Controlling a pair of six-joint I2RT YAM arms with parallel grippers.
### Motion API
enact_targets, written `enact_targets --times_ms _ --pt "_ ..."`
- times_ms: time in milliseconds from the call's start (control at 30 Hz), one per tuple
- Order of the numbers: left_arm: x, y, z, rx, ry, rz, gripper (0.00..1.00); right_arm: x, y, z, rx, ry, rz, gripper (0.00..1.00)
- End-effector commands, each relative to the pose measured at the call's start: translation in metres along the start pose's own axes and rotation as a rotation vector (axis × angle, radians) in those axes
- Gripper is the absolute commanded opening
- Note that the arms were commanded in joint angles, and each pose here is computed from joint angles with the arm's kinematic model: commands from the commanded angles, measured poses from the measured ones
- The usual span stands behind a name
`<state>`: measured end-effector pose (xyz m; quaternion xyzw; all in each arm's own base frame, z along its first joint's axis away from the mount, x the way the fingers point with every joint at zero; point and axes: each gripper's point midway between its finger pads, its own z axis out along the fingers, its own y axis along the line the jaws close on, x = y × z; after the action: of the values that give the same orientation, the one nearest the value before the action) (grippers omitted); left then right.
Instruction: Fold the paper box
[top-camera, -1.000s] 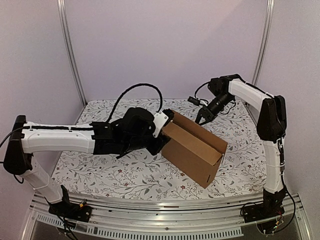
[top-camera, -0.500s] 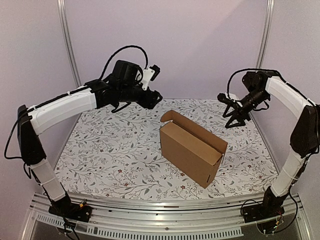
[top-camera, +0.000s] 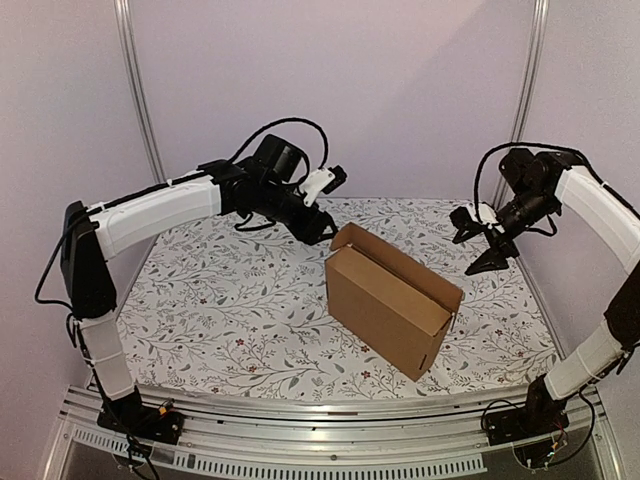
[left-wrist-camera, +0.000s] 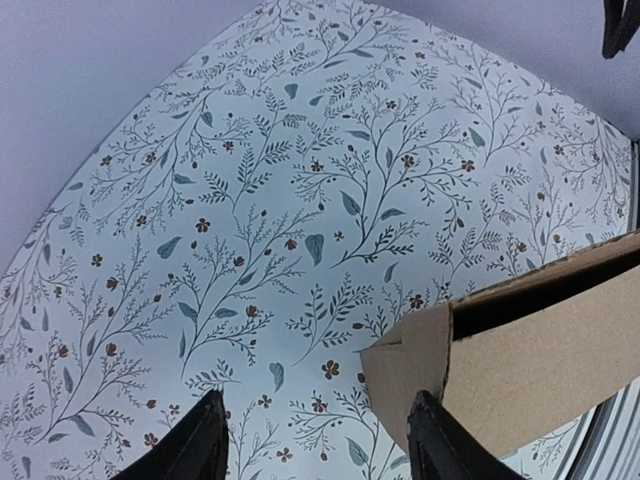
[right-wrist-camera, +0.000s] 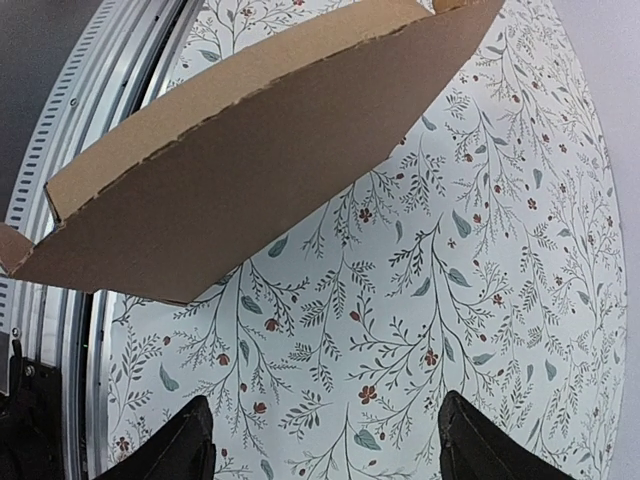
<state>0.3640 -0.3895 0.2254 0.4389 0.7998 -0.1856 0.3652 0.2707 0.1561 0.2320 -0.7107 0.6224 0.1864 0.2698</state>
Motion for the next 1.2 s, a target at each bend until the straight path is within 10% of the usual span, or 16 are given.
enact_targets --times_ms 0,533,1167 --pt "-0.004 -0.017 -0.019 0.046 -0.010 0.035 0.63 -0.008 0.109 -0.013 -0.401 0.043 0.218 0.76" --pt "0.013 -0.036 -0.018 0.123 0.125 0.102 0.61 -0.030 0.130 -0.002 -0.374 0.030 0.211 0.63" --pt "-0.002 -0.046 0.007 0.180 0.194 0.077 0.28 -0.012 0.164 -0.011 -0.456 0.126 0.167 0.73"
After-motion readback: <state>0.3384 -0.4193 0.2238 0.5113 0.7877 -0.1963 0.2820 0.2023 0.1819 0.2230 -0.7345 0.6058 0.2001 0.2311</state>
